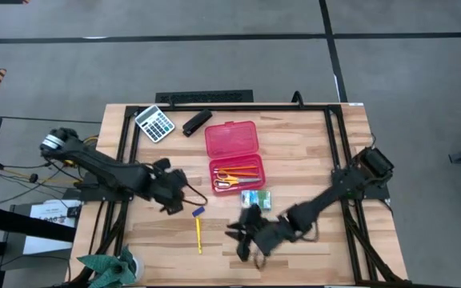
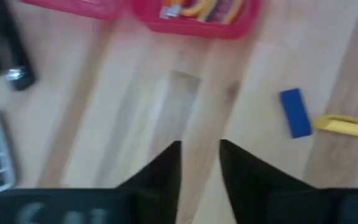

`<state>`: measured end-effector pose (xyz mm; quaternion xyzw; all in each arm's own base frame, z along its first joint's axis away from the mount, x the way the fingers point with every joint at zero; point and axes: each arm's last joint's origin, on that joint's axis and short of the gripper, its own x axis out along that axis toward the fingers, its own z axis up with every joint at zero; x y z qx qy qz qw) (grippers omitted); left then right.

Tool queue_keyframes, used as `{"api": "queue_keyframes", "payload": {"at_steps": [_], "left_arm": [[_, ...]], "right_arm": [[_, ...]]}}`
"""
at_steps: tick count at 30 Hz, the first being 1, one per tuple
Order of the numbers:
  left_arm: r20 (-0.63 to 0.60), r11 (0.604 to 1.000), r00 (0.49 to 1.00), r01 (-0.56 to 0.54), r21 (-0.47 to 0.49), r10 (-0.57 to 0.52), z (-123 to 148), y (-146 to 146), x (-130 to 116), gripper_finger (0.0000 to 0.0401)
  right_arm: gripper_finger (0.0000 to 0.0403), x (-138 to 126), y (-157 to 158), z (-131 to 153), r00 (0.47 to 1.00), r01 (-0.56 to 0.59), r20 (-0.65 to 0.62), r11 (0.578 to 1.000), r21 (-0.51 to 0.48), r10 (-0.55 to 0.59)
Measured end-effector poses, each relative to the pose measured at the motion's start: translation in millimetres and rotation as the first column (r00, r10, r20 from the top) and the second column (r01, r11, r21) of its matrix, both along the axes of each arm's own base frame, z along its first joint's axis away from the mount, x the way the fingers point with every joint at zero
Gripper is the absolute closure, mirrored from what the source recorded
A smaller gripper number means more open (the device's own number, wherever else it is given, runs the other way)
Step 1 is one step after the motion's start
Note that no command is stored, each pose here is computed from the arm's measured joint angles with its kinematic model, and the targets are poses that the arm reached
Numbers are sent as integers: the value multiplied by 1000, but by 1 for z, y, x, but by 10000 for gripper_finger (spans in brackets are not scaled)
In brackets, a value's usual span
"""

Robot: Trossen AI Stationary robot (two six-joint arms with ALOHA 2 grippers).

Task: Pack school essentials
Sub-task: Put the yellow pen into the red supply box

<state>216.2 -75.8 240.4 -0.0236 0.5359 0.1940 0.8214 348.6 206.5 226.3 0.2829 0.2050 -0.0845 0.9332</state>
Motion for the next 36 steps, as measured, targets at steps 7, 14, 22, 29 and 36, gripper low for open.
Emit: {"api": "queue_keyframes", "payload": {"at_steps": [7, 14, 22, 29, 36], "left_arm": [[-83, 999, 997, 2, 47, 2, -44, -24, 24, 394], [-126, 988, 981, 150, 29, -145, -93, -42, 54, 400], [13, 977, 985, 170, -129, -169, -109, -58, 75, 401], [339, 892, 903, 361, -271, -263, -94, -72, 104, 401], [291, 902, 922, 334, -272, -254, -58, -56, 100, 401]], "right_arm": [[284, -27, 35, 2, 995, 81, 54, 994, 67, -85], [285, -38, 47, 3, 990, 109, 77, 990, 90, -116], [285, -44, 55, 3, 991, 95, 81, 990, 101, -103], [285, -44, 55, 3, 991, 93, 82, 991, 96, -101], [285, -44, 54, 2, 992, 94, 75, 992, 86, -100]]}}
